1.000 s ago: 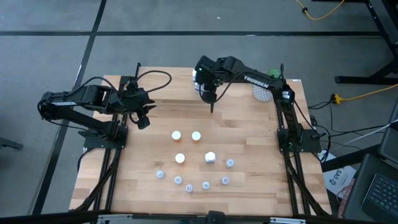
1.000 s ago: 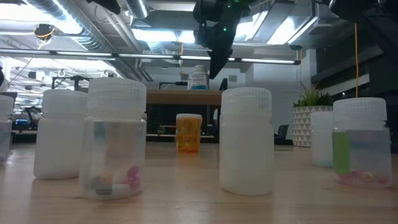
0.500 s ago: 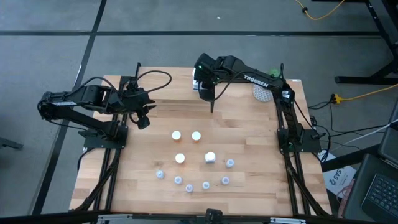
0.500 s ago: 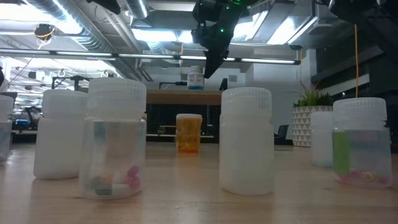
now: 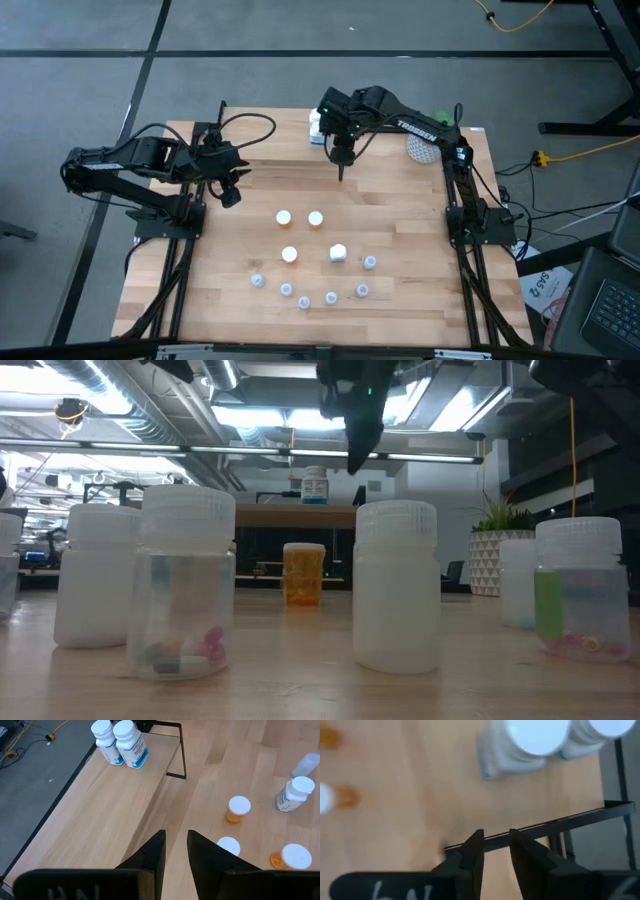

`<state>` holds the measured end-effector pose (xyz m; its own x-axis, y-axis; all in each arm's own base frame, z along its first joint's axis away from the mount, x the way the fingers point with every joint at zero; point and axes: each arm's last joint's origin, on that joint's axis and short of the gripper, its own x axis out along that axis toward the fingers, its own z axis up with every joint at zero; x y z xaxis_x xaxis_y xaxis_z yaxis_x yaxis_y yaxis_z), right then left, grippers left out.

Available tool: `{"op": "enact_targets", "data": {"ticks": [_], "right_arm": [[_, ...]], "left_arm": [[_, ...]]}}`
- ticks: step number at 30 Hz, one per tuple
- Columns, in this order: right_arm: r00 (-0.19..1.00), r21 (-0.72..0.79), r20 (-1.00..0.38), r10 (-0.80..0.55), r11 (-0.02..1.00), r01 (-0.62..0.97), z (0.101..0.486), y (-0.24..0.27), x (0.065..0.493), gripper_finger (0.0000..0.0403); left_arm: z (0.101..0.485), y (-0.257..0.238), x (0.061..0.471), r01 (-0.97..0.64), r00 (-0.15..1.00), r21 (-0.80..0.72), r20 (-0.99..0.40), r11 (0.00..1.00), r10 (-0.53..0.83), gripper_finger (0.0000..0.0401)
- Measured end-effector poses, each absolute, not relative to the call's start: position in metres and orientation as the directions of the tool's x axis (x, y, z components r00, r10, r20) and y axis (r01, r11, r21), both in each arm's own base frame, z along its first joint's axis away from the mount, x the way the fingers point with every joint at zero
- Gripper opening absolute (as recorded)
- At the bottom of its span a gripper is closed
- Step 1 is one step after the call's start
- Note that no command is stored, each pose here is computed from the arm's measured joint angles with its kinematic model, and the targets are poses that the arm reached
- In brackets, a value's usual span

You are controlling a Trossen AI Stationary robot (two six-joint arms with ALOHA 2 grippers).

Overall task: Pick and place medicine bottles onto shelf by color
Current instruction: Put the blue pill bottle on the shelf aligned with the blue pill bottles

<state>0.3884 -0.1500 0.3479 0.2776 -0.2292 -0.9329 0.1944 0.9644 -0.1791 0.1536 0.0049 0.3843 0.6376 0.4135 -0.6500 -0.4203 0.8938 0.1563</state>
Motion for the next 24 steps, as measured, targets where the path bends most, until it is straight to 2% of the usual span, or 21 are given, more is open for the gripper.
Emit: {"op": "enact_targets", "data": {"ticks": [7, 13, 24], "right_arm": [[0.276, 0.036, -0.961, 0.006, 0.994, 0.104, 0.367, -0.105, 0.375, 0.0093], [0.317, 0.196, -0.928, 0.197, 0.980, -0.037, 0.373, -0.066, 0.381, 0.0093], [0.279, 0.232, -0.920, 0.273, 0.957, -0.172, 0.373, 0.001, 0.387, 0.0094]], "left_arm": [[0.384, 0.005, 0.154, -0.420, 0.638, 0.156, -0.650, 0.894, 0.413, 0.0073], [0.384, 0.005, 0.154, -0.420, 0.637, 0.156, -0.650, 0.894, 0.413, 0.0073], [0.383, 0.005, 0.153, -0.411, 0.631, 0.156, -0.662, 0.898, 0.404, 0.0073]]}}
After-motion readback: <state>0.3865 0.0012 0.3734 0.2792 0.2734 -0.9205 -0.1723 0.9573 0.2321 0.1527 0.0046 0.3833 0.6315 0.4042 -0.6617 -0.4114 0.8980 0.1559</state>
